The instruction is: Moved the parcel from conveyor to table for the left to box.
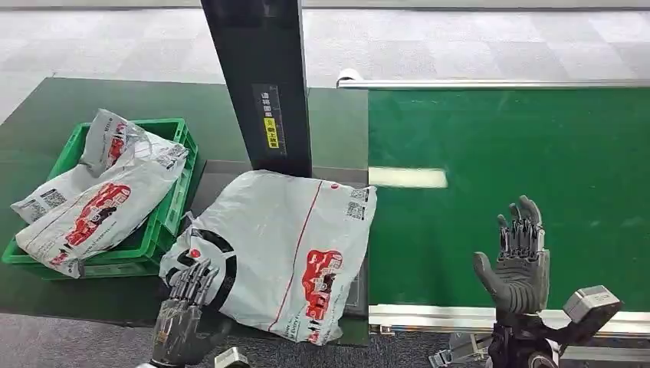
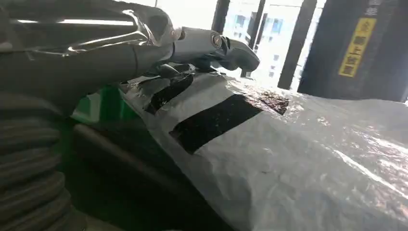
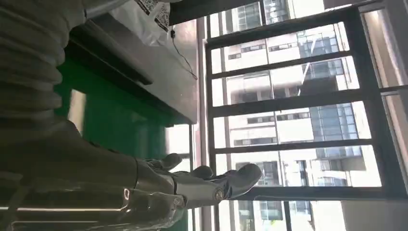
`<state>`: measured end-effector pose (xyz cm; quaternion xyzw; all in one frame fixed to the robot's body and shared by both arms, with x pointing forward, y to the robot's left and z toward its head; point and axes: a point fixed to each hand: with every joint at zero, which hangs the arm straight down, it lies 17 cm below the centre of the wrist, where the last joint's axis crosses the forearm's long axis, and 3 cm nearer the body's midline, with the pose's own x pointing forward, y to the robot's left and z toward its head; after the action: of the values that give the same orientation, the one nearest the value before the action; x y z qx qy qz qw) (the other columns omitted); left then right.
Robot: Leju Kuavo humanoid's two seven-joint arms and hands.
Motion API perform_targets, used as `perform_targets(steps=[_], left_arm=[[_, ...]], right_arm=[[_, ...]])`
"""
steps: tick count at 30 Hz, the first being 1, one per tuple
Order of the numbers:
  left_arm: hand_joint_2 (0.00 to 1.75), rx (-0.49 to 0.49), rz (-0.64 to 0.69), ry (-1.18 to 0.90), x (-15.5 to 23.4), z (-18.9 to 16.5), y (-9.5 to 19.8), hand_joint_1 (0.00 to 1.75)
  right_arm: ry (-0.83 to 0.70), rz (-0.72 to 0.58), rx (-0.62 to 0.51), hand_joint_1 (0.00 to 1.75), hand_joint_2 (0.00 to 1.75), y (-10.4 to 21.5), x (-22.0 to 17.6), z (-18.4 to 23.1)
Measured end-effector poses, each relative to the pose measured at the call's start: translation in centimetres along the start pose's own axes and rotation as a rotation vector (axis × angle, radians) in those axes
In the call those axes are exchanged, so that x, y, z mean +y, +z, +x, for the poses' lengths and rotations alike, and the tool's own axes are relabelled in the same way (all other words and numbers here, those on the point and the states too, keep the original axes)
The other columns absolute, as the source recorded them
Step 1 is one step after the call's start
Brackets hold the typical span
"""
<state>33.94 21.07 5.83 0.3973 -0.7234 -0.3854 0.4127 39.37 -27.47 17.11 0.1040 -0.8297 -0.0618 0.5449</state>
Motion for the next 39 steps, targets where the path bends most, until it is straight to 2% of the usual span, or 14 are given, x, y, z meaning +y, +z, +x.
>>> perform_targets(steps=[7,8,9,10,22,39], left_arm=[[1.75,-0.051,-0.051,0.136,-3.4,4.8,-0.2,0.00],[1.75,-0.057,-0.057,0.151,-3.7,5.4,-0.2,0.19],[1.75,-0.062,-0.060,0.168,-3.9,6.0,-0.2,1.66],[1.75,-0.062,-0.060,0.188,-4.1,6.4,-0.2,1.75],[1.75,-0.060,-0.027,0.334,-3.9,8.8,-1.7,1.75],[1.75,-0.087,-0.026,0.365,-3.8,9.6,-1.8,1.75]], right_arm=[[-0.014,-0.026,-0.013,0.00,1.75,-0.2,-0.5,0.5],[-0.015,-0.027,-0.014,0.00,1.75,-0.2,-0.5,0.5],[-0.016,-0.029,-0.014,0.00,1.75,-0.2,-0.5,0.5],[-0.016,-0.030,-0.013,0.00,1.75,-0.3,-0.6,0.5],[-0.017,-0.061,-0.024,0.00,1.75,-0.7,-1.2,0.8],[-0.017,-0.072,-0.022,0.00,1.75,-0.8,-1.4,0.7]])
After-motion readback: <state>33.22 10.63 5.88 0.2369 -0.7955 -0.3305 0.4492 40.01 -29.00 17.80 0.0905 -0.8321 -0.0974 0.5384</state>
